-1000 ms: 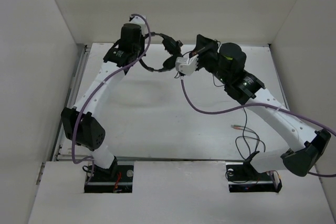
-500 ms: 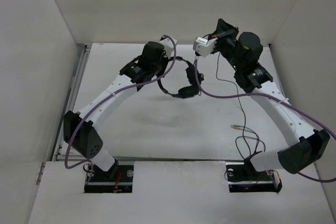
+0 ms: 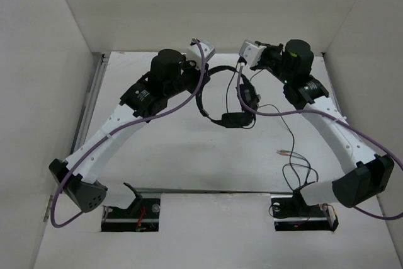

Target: Wrap the headphones

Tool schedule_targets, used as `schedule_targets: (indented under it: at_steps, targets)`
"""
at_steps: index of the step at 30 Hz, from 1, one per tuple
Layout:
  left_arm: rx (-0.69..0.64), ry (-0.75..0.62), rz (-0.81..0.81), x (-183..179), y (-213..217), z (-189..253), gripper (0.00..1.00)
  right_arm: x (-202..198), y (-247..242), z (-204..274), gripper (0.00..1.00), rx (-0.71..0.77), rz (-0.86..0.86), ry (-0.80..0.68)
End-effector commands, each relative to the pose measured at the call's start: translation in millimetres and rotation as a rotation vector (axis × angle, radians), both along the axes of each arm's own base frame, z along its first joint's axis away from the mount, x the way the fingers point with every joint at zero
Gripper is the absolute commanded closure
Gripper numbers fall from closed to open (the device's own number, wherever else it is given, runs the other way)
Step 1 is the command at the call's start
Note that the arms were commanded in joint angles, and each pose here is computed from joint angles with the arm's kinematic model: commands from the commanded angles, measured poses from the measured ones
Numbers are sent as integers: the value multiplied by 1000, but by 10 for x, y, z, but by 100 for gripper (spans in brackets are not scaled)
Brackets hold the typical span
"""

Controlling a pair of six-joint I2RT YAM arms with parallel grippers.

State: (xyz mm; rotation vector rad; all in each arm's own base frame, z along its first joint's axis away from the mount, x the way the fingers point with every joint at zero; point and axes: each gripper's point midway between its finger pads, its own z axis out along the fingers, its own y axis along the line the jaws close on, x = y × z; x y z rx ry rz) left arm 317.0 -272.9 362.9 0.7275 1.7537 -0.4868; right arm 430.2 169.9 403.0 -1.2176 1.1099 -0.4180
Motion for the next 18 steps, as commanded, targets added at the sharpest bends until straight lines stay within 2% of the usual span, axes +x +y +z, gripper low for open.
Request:
schedule_targets:
  at_steps: [1, 9, 14, 18]
  targets:
    - [-108, -46, -122, -246, -136, 444, 100, -5, -16, 322, 100, 162, 26, 19]
    - [-200, -66, -111, -230, -20, 833, 100, -83, -78, 48, 100, 447, 90, 314]
    - [-275, -58, -144, -296, -71, 1111, 100, -357, 156, -142, 99, 573, 203, 504]
    - [-328, -29, -195, -366, -193, 1253, 100, -557, 385, -61, 97, 730, 321, 662]
